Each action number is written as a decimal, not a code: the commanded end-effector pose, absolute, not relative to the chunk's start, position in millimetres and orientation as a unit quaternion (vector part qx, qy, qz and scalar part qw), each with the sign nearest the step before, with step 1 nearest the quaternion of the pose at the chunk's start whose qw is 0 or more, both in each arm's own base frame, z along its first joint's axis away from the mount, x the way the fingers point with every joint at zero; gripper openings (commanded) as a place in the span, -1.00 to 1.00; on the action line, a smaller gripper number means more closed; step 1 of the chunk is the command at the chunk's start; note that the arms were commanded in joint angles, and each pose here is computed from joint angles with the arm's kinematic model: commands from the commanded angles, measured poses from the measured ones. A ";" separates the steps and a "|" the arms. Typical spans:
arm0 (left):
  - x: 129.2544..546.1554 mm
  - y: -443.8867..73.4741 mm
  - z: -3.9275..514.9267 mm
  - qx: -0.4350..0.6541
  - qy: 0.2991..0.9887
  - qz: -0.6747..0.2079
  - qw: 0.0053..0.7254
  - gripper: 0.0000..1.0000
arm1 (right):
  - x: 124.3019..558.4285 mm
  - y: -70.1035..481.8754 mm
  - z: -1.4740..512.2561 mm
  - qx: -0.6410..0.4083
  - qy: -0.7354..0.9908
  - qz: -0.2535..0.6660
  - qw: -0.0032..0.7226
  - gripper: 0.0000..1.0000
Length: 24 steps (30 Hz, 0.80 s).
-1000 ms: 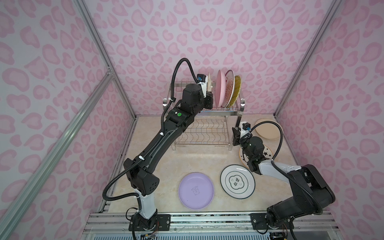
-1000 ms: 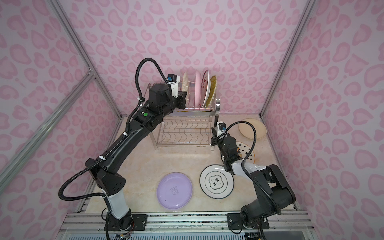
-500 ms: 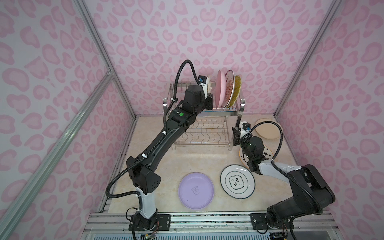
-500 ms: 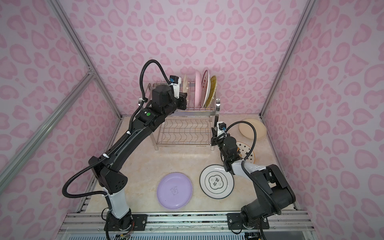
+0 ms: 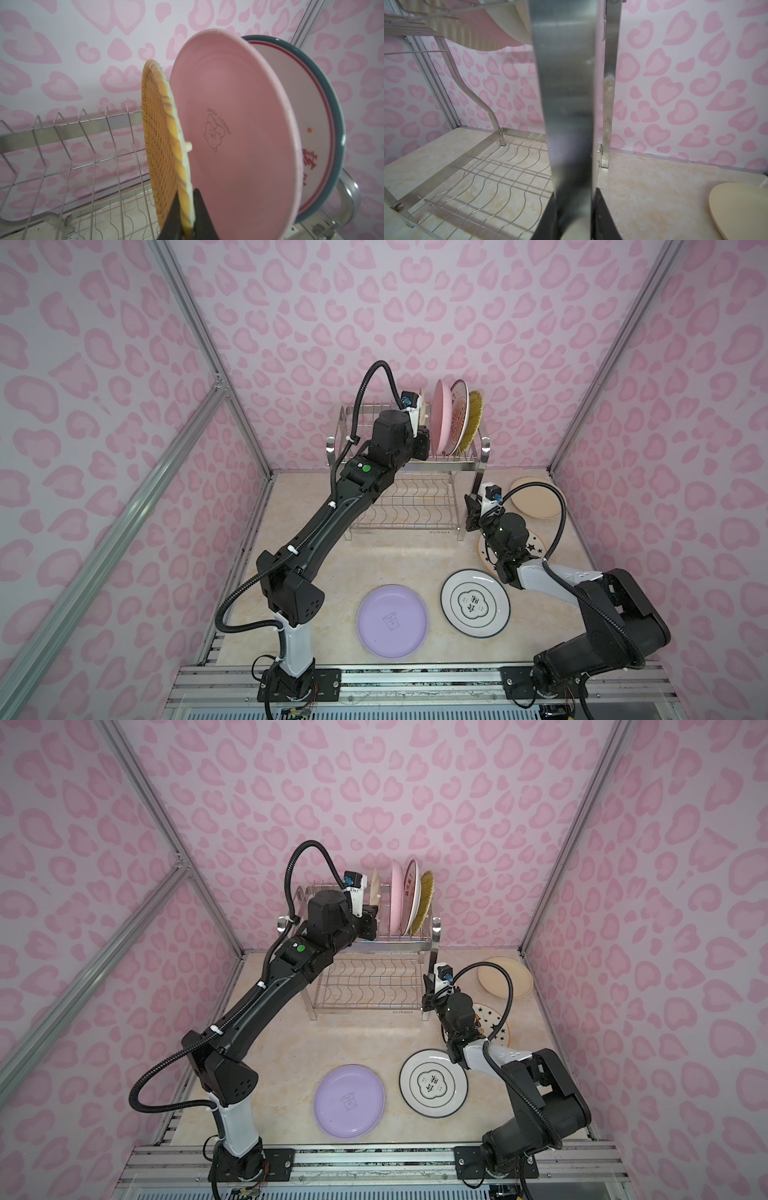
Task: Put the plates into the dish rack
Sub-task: 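Hold the bamboo plate upright in the nearer slot with the left gripper, then open and withdraw the left gripper from the rack while the right releases the leg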
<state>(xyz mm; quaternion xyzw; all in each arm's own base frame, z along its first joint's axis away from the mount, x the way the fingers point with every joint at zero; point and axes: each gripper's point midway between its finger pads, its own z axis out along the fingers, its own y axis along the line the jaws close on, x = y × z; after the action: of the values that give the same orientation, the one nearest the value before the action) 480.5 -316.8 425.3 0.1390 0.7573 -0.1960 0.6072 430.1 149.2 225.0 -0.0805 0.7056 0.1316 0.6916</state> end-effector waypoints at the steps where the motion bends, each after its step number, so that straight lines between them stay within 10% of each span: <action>1: 485.2 -312.1 416.3 0.131 0.767 -0.183 0.600 -0.60 | 430.3 149.4 247.6 -0.053 0.678 0.163 0.715 -0.61; 24: 424.8 -284.4 512.8 0.120 0.711 -0.254 0.644 -0.04 | 420.9 144.0 274.0 -0.048 0.681 0.164 0.712 0.15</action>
<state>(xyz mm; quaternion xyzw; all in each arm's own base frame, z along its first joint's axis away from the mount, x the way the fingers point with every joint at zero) 439.6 -292.1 488.0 0.1254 0.7281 -0.2348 0.6317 422.2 145.4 271.4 -0.0526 0.6766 0.1617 0.7165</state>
